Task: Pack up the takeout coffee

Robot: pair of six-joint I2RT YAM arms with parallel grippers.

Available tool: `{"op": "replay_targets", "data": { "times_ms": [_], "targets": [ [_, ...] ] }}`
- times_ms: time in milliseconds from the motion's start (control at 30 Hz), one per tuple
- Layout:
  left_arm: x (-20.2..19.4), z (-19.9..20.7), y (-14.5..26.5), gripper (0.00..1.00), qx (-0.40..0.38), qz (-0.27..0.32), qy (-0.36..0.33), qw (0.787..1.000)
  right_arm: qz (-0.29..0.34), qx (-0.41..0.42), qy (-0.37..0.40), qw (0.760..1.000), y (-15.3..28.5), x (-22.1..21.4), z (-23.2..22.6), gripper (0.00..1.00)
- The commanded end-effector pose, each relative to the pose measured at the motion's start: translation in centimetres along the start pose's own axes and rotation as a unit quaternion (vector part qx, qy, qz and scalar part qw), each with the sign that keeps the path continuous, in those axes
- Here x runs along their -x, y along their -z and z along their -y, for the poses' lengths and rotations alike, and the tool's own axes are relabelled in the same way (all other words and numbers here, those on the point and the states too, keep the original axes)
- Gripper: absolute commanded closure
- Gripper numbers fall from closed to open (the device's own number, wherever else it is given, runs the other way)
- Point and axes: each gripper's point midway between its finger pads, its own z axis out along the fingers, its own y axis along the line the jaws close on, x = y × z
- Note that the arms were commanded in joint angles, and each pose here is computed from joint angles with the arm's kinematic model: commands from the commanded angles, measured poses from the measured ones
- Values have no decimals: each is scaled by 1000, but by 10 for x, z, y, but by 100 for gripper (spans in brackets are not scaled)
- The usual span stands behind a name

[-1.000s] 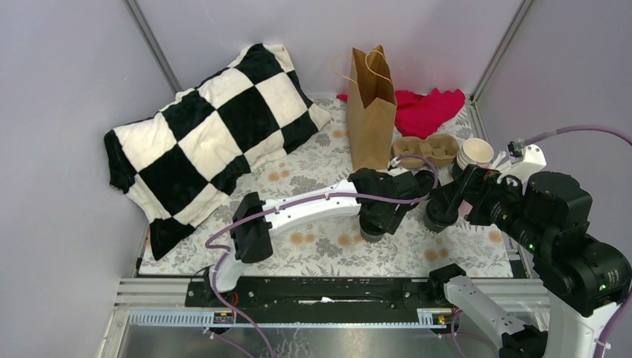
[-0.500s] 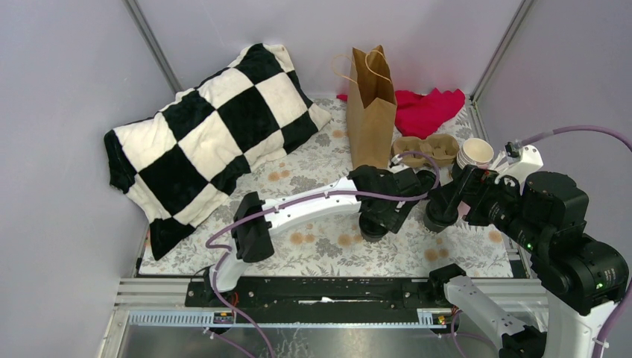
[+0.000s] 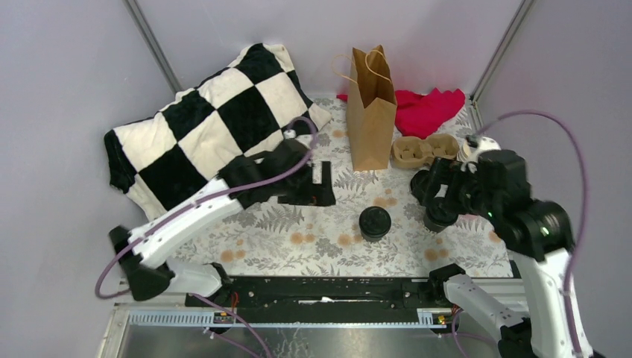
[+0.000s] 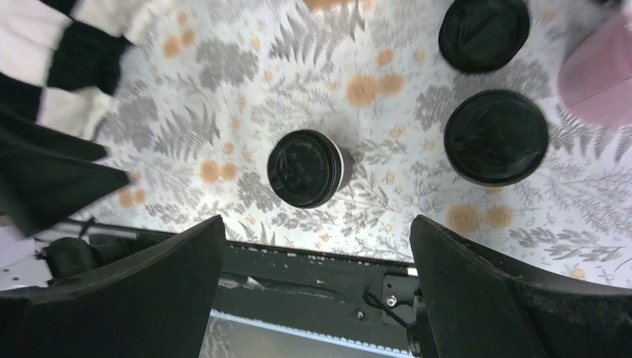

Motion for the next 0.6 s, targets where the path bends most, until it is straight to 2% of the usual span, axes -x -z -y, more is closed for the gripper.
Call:
{"op": "replay_targets", "data": {
  "times_ms": [0,33,133,267,400,567],
  "targets": [
    [2,11,4,1,-145,2,104,984,-99,14,2,995,-66,-25,-9,0],
    [7,17,3,1,-182,11,119,976,-132,35,0,991,-79,-38,-15,1],
    [-2,22,-10,2,-247,-10,178,952,-218,78,-17,973,-108,-72,-27,12],
    [-7,35,-31,12,-307,-29,228,924,-244,79,-36,966,-133,-91,-16,23],
    [-10,33,-53,18,-291,-41,226,929,-268,68,-53,959,-147,-106,2,39],
    [-19,41,-75,21,-282,-72,206,934,-272,86,-65,956,-156,-116,2,40]
  ]
}}
